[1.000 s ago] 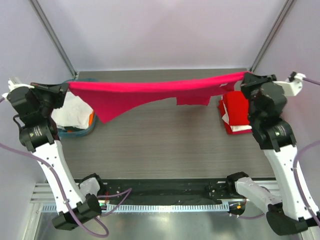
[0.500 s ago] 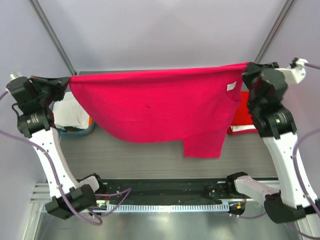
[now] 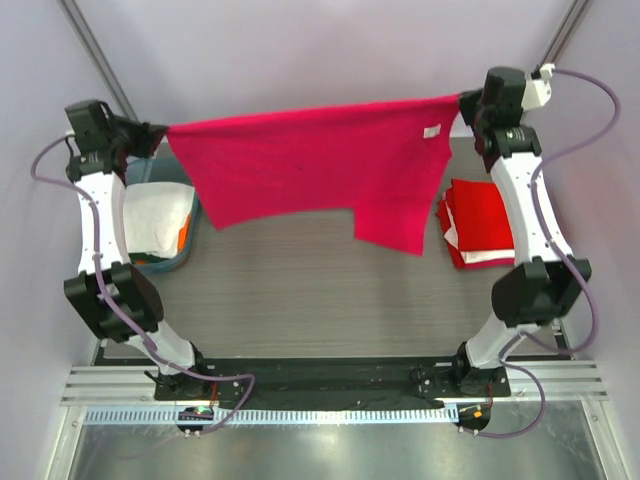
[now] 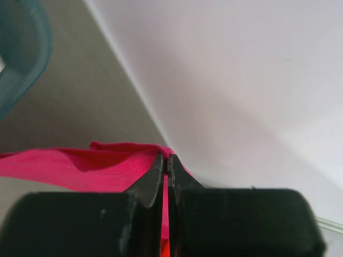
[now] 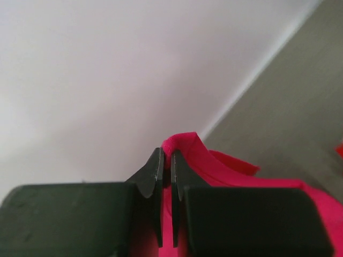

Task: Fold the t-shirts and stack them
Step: Flatten the tshirt out

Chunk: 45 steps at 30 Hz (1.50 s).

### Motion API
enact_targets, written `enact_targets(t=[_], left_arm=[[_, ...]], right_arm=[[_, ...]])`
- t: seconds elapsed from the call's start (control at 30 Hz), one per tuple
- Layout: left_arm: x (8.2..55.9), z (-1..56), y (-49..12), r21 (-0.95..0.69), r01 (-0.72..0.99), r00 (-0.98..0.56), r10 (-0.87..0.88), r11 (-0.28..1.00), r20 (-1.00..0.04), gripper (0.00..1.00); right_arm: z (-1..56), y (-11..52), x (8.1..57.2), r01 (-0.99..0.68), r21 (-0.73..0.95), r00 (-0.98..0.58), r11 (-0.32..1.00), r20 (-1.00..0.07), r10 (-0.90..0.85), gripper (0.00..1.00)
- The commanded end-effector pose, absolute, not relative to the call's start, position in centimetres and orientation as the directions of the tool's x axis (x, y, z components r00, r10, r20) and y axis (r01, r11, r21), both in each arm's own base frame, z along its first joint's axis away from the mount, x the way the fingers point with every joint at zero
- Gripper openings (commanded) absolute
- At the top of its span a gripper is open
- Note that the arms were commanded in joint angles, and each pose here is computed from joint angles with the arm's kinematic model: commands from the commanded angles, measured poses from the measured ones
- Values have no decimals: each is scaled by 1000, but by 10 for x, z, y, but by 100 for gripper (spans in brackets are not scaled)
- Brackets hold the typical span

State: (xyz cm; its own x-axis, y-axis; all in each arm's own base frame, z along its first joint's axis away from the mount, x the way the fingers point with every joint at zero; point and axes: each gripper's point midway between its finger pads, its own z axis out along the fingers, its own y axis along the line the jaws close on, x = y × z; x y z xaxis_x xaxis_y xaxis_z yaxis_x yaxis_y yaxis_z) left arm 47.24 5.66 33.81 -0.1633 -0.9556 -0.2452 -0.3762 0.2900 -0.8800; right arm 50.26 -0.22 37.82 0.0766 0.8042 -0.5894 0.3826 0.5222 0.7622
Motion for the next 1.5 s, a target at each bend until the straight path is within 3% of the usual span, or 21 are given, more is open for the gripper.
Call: enact_targets(t=[0.0, 0.1, 0.2, 0.37, 0.5, 0.57, 0.6, 0.67, 0.7, 0.97, 1.07, 1.47], left_arm=[[499, 435, 74, -928, -155, -46, -941, 339, -336, 0], [507, 468, 78, -932, -94, -14, -936, 351, -351, 0], [525, 462, 80, -935, -96, -33, -940, 341, -339, 0], [547, 389, 82, -931, -181, -100, -948, 316, -302, 0], [541, 339, 85, -914, -239, -105, -944, 329, -312, 0], [526, 296, 80, -900, -301, -126, -949, 315, -289, 0], [529, 300, 76, -918, -230, -120, -945, 324, -304, 0], [517, 256, 70, -919, -286, -135, -961, 271, -241, 0], [512, 253, 66, -922, -272, -147, -959, 275, -242, 0], [454, 151, 47, -854, -433, -223, -952, 289, -209, 0], [439, 134, 38, -856, -448, -233, -958, 257, -166, 0], [366, 110, 25, -793, -522, -258, -944, 314, -204, 0]], right_arm=[[506, -6, 516, 62, 870, 199, 489, -491, 848, 1], [515, -13, 536, 21, 884, 188, 468, -463, 866, 1], [497, -17, 552, 31, 897, 145, 441, -441, 886, 1], [436, -16, 565, 88, 898, 75, 432, -438, 896, 1], [342, -11, 559, 194, 892, -18, 408, -413, 911, 1], [326, -13, 547, 200, 891, -14, 408, -414, 910, 1], [281, -14, 537, 284, 872, -42, 400, -405, 913, 1], [270, -16, 525, 279, 878, -18, 389, -400, 916, 1], [235, -16, 514, 335, 864, -39, 377, -387, 921, 1], [148, -19, 464, 494, 783, -82, 377, -390, 917, 1], [127, -21, 441, 530, 760, -82, 375, -395, 915, 1], [88, -16, 359, 577, 714, -102, 397, -419, 902, 1]])
